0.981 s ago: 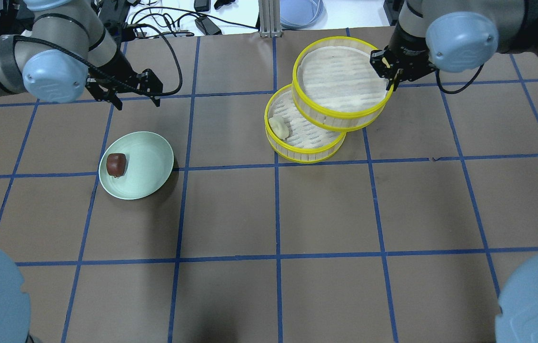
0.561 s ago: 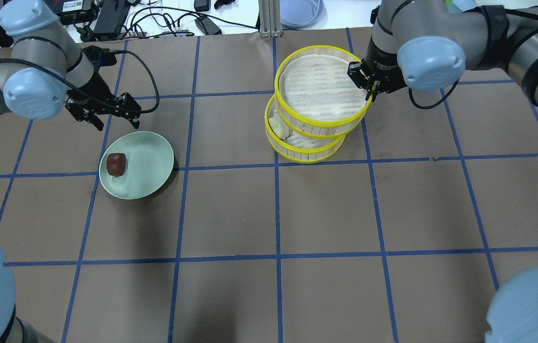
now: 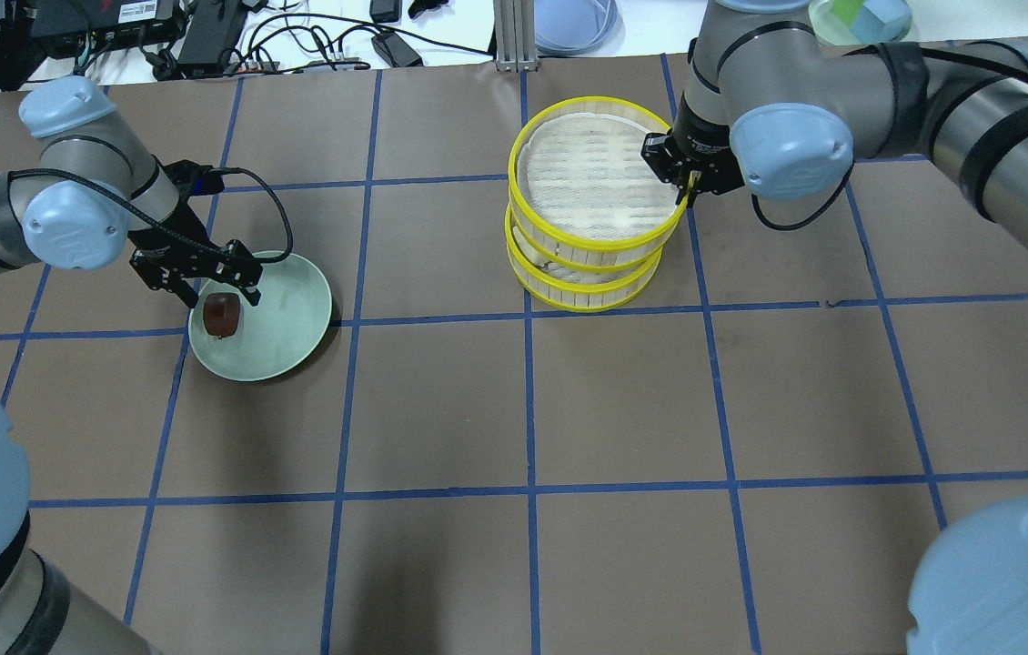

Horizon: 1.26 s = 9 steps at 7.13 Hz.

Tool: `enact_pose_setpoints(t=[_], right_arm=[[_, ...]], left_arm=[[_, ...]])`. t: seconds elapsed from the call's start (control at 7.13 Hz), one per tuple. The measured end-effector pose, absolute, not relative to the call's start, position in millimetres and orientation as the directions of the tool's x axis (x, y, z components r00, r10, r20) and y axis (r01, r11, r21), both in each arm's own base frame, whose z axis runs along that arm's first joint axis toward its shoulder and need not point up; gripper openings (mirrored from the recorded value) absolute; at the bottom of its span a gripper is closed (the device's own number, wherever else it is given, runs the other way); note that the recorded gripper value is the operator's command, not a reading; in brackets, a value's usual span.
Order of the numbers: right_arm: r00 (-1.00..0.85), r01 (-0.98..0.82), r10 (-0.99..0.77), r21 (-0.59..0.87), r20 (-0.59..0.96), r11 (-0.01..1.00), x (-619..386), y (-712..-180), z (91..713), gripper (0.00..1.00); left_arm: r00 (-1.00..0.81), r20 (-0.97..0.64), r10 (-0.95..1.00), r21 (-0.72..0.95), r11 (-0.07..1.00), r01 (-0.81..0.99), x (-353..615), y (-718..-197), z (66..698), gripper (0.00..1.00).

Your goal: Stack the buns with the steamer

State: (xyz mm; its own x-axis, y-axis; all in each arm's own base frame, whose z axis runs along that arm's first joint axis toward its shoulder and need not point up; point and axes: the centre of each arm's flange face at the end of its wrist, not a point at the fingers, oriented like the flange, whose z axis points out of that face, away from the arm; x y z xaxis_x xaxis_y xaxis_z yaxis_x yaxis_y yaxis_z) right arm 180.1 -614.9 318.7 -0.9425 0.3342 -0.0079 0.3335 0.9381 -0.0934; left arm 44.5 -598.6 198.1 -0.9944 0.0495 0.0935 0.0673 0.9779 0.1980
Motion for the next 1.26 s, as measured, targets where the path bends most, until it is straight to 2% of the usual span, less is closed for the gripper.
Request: enact_pose_setpoints(t=[0.14,0.84,1.26], right_arm=[[-0.946,0.320,0.323,-0.102,0.013,0.942,181,-617,312,0.00],[-0.952,0.296,0.301,-0.094,0.047,0.951,186,-622,290,0.00],[-0.952,0.298,0.303,-0.089,0.046,0.950,187,-622,288,0.00]], left_arm=[[-0.995,0.090,0.051,0.212,0.975,0.069,46,-599,190,0.00],[-0.996,0.077,0.045,0.184,0.981,0.059,49,-610,192,0.00],[-0.999,0.040,-0.005,0.089,0.996,-0.001,43,-633,242,0.00]])
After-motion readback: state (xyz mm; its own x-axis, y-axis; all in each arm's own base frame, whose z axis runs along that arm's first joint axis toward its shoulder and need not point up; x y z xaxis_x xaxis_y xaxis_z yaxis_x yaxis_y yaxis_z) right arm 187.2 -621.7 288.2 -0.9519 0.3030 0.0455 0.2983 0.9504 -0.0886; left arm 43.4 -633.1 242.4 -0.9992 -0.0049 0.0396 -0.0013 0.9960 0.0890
